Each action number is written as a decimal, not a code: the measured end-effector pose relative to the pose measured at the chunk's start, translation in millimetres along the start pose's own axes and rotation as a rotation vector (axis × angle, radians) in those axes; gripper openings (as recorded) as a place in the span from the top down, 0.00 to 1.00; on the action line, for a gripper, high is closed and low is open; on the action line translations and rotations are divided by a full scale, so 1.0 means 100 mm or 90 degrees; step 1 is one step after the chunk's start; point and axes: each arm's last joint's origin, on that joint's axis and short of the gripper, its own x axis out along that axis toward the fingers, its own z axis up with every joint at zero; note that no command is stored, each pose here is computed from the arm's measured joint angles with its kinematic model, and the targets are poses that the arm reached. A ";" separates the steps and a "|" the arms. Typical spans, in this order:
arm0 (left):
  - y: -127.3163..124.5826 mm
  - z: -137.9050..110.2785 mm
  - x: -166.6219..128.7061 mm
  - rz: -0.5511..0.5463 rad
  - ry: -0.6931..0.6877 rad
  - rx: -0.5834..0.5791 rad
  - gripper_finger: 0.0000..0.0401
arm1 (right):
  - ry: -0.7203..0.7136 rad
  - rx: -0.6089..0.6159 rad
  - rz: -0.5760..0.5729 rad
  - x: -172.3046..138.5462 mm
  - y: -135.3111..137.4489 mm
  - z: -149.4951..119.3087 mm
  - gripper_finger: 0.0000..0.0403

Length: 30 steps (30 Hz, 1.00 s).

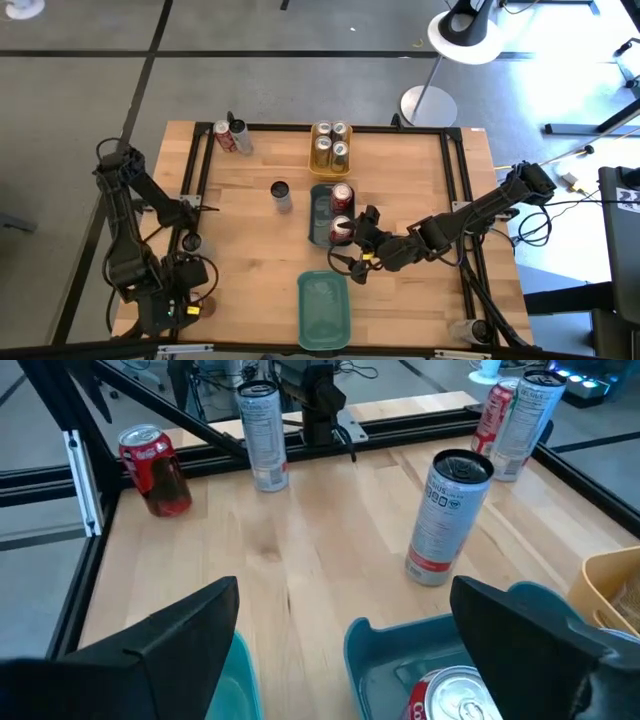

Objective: Sort soda cans
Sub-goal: Put the bottom red, white soda can into the blue bin

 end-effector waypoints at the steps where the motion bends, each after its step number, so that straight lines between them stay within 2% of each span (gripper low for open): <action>1: -0.01 -0.02 0.01 0.002 0.001 0.005 0.02 | 0.000 0.001 0.000 0.00 0.00 0.00 0.10; 7: -0.10 -0.13 0.08 -0.013 0.007 0.023 0.02 | 0.003 0.005 0.009 0.00 0.00 0.00 0.10; 16: -0.17 -0.30 0.27 0.039 0.007 0.057 0.02 | 0.004 0.006 0.008 0.00 0.00 0.00 0.10; 25: -0.26 -0.36 0.49 0.076 0.003 0.061 0.02 | 0.005 0.005 0.011 0.00 0.01 0.00 0.10; 30: -0.28 -0.39 0.58 0.100 0.012 0.030 0.02 | 0.009 0.002 0.019 0.00 0.01 -0.01 0.10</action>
